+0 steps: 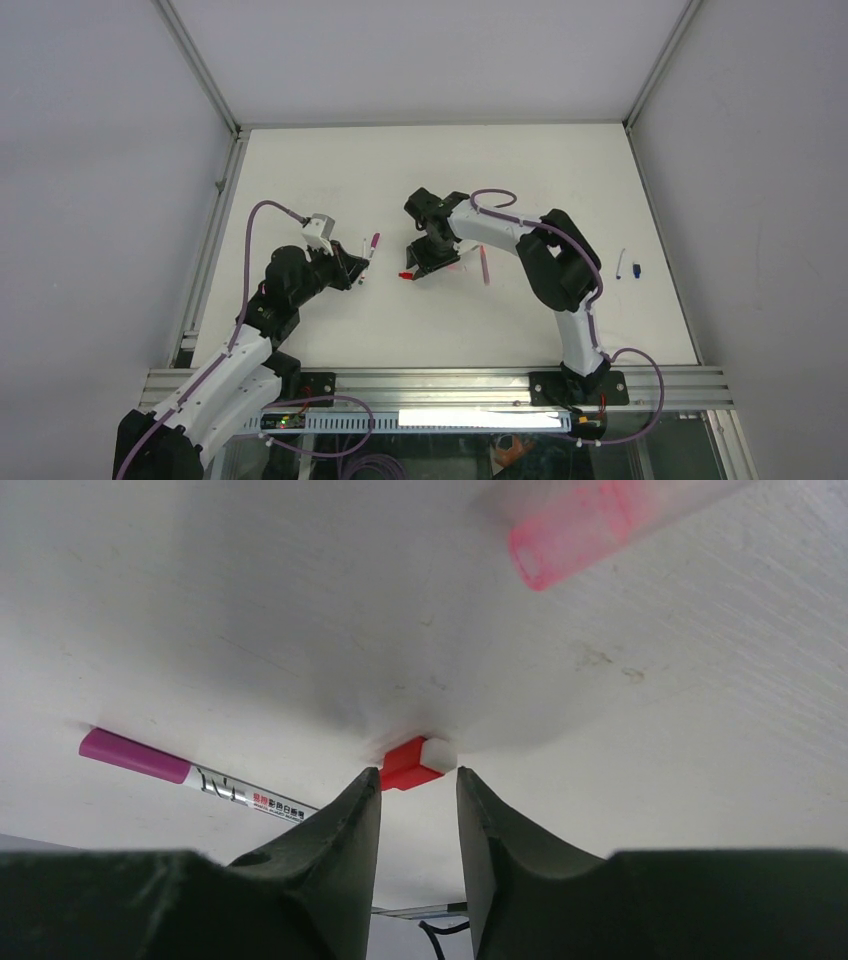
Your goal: Insert the pens into the pen caps
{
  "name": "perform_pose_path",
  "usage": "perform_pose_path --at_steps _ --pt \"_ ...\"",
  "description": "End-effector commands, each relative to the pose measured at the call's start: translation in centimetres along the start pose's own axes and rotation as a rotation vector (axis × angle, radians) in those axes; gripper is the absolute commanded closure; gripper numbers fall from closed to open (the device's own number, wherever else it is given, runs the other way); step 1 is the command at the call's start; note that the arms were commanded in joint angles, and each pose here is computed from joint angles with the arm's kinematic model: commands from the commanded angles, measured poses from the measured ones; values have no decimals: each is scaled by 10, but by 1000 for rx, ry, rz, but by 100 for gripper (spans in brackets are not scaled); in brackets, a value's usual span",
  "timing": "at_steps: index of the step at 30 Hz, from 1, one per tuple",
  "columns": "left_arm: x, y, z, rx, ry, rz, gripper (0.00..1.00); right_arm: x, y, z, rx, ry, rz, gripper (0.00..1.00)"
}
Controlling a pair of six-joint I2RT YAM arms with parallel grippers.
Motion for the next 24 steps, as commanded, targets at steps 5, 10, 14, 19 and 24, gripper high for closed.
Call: perform_pose_path --at_steps 5,10,14,19,24 --pt "6 2 -3 -25 37 -29 100 -4 -7 10 15 -13 3 62" --pt "6 2 -3 -28 36 -31 100 -6 -12 9 18 -23 2 63" --pt "6 2 -4 -31 34 -31 100 -10 -8 3 -6 -25 7 63" --pt "6 2 -4 -33 34 -30 100 -15 1 -2 -29 -22 28 64" --pt "5 1 -4 -34 33 -31 100 -19 5 -2 -36 -25 34 65"
Point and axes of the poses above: each gripper's point midway between its finger pads, its own y axis out along the fingers, its own z axis along the line the jaws close on, x = y × z, the point moved 8 cm from there along -y, back along the fingers, and after that the axes turned 14 degrees about y, right-handed, at the moved point
